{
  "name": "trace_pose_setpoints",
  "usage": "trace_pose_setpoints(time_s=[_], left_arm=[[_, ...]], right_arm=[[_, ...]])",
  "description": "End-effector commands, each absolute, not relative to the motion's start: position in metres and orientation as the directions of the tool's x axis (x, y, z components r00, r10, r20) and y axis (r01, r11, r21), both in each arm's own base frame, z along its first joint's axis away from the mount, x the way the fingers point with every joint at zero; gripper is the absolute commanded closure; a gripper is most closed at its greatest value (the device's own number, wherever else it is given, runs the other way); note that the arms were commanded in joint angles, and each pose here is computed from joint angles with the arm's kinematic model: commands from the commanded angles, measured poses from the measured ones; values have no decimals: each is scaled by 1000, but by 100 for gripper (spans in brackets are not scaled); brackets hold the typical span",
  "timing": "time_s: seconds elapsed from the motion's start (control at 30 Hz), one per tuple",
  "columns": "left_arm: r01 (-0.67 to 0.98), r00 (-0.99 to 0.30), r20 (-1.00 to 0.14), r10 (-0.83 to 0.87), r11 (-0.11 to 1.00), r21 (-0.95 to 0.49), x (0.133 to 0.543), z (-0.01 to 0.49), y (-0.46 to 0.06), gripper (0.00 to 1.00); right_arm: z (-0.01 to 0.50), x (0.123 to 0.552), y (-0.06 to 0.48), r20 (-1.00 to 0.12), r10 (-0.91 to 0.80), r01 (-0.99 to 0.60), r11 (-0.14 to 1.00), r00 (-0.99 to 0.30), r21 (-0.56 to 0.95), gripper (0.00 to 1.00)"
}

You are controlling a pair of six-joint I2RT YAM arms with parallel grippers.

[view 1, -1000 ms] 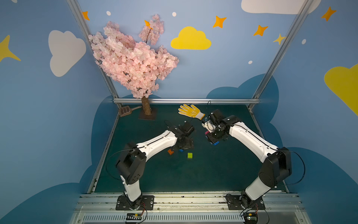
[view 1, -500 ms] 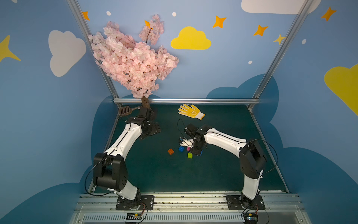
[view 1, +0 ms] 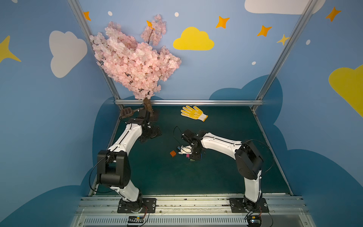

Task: Assemble the letter y with lego
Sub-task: Move the lego brick at the center of the board, then assemble the lego brick with the lego brick.

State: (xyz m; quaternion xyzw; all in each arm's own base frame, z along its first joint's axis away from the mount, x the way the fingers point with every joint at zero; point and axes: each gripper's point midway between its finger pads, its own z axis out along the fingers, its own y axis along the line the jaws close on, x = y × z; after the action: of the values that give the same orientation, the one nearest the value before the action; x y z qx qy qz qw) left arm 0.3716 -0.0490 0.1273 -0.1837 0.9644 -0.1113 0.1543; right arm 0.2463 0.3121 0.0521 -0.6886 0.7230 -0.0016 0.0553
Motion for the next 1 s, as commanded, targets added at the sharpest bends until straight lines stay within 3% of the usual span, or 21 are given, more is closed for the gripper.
trace_pose_setpoints(time_s=[0.0, 0.97], left_arm=[[-313, -883, -261, -391, 904, -292, 369, 134, -47, 0], [-344, -872, -242, -425, 885, -315, 371, 130, -39, 0]], right_arm=[[49, 250, 315, -71, -997, -997, 29, -24, -77, 99], [20, 254, 306, 12, -1000, -1000, -6, 6, -13, 100]])
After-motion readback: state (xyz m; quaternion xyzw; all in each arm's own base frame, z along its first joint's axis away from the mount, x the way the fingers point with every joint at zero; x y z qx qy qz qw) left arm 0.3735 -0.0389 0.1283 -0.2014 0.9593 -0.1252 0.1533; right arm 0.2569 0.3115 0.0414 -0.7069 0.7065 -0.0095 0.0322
